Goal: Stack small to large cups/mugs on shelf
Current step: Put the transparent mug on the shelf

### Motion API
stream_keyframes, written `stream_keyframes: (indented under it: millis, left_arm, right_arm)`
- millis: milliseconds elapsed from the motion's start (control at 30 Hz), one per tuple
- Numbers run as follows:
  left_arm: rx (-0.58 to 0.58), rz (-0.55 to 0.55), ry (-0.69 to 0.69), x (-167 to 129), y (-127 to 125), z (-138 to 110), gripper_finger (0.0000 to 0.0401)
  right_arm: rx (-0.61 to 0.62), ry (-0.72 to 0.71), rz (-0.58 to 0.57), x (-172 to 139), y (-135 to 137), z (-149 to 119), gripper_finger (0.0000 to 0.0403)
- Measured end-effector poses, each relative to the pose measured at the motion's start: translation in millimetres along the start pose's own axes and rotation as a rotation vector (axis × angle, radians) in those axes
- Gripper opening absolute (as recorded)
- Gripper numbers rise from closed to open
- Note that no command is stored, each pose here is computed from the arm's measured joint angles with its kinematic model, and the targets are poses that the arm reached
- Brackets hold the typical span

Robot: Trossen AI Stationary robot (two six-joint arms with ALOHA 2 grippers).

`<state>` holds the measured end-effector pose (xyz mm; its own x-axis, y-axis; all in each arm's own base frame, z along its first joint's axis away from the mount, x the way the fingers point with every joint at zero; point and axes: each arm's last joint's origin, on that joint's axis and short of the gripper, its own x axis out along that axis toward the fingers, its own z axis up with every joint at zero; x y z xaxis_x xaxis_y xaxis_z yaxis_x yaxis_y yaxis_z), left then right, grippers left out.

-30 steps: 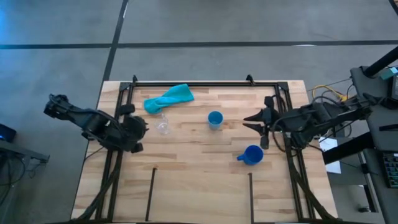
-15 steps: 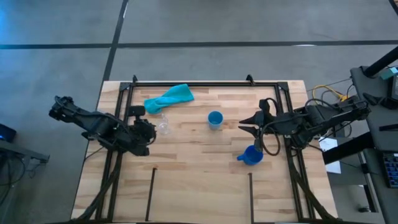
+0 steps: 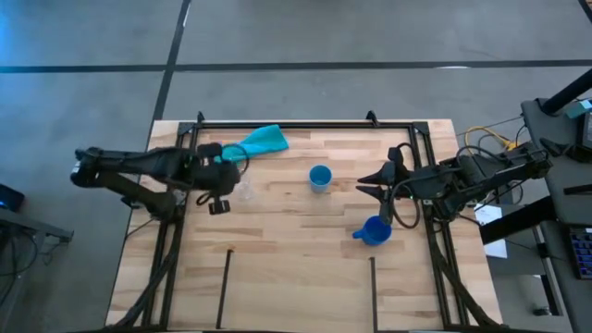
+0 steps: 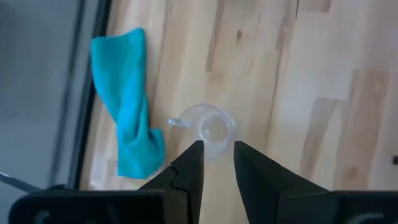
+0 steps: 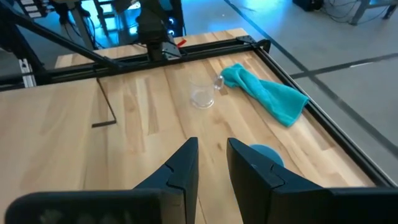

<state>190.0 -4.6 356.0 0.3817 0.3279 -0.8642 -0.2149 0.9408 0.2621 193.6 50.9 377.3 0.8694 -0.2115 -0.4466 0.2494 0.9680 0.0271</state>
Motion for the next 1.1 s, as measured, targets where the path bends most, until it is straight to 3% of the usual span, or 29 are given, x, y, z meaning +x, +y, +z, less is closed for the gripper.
stream_keyframes:
  millis: [300, 833, 1100]
  left_arm:
    - [-0.061, -0.122, -0.047, 8, 33, 6, 0.0074]
    - [-0.027, -0.188, 0.005, 28, 31, 17, 0.0074]
    - [-0.184, -0.145, -0.014, 44, 31, 36, 0.0074]
  right_arm:
    - [-0.029, -0.006, -0.030, 1, -1, 0, 0.0079]
    - [-0.014, -0.001, -0.090, 8, -12, 2, 0.0079]
    - [-0.068, 0.005, -0.114, 10, -17, 3, 0.0079]
